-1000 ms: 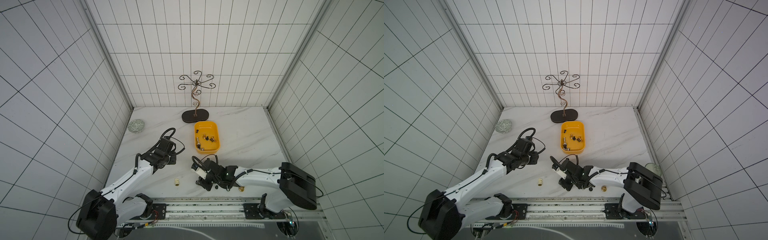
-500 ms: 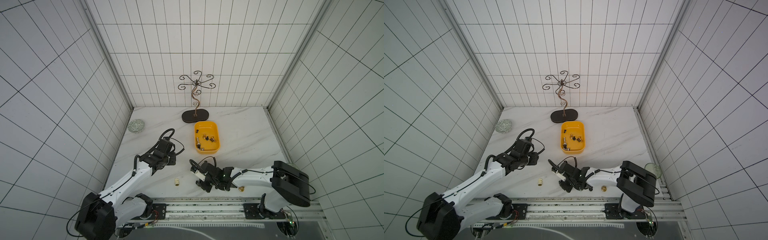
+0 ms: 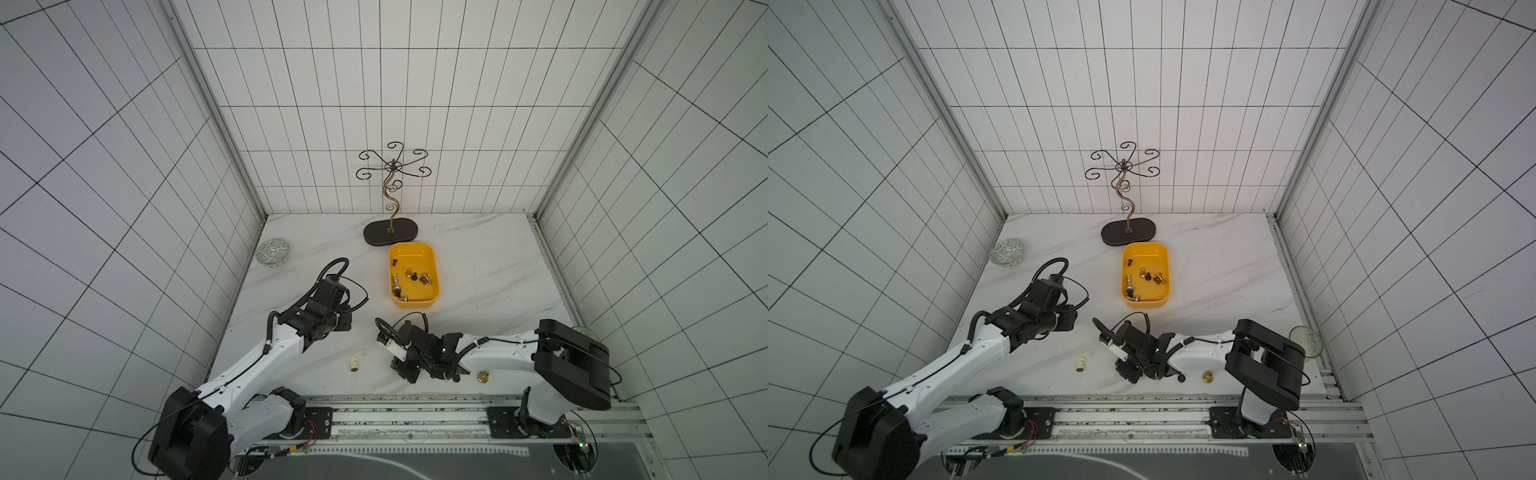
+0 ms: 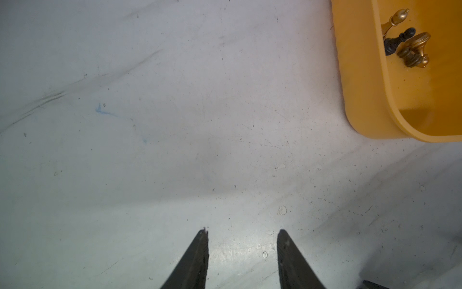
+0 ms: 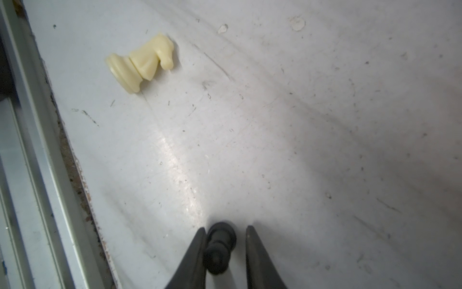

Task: Put the chess pieces into the storage box
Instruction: Pick up the chess piece at the center of the board, then place the chess piece in the storage box.

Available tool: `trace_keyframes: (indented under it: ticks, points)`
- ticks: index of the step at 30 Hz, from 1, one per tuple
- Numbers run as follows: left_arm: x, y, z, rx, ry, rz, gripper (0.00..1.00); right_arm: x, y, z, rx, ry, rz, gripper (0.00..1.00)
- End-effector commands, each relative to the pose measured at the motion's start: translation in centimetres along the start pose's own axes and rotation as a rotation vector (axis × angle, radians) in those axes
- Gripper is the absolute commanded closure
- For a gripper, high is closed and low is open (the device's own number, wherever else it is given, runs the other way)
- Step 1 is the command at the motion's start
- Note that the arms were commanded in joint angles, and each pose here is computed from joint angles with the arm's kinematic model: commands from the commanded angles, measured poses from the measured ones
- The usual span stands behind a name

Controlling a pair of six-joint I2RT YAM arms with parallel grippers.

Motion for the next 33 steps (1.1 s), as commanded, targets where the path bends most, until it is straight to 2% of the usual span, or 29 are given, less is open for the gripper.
trace_keyframes:
  ticks: [1, 8, 15, 20, 24, 28, 33]
  points:
    - [0.2, 0.4, 0.1, 0.016, -0.004, -0.028, 0.56, 0.4, 3.0, 1.4, 0.023, 0.019, -0.064, 0.79]
    - [0.2, 0.5, 0.0, 0.014, -0.005, -0.03, 0.56, 1.1, 3.5, 1.4, 0.019, 0.017, -0.088, 0.9]
    - [0.1, 0.9, -0.2, 0.006, -0.014, -0.035, 0.56, 4.6, 6.7, -0.3, -0.037, 0.046, -0.186, 0.91]
    - [0.0, 1.4, -0.5, -0.005, -0.03, -0.041, 0.56, 9.3, 11.4, -5.7, -0.105, -0.019, -0.324, 0.91]
    - [-0.3, 1.6, -0.9, -0.007, -0.051, -0.041, 0.56, 11.1, 14.4, -10.8, -0.147, -0.115, -0.362, 0.9]
    - [-0.5, 1.6, -1.2, -0.01, -0.066, -0.044, 0.55, 10.4, 16.0, -15.3, -0.213, -0.162, -0.325, 0.9]
    - [-0.4, 1.7, -1.3, -0.003, -0.077, -0.063, 0.55, 7.9, 17.0, -19.1, -0.263, -0.199, -0.227, 0.9]
Point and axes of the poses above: each gripper's point midway between its finger pads, its own x axis back along the fingers, its own z axis along the line the jaws close on, y = z × x, the point moved 2 cm from there along x, back along the fingers, and after that the axes turned 15 degrees about -x, right-handed, at the moved point
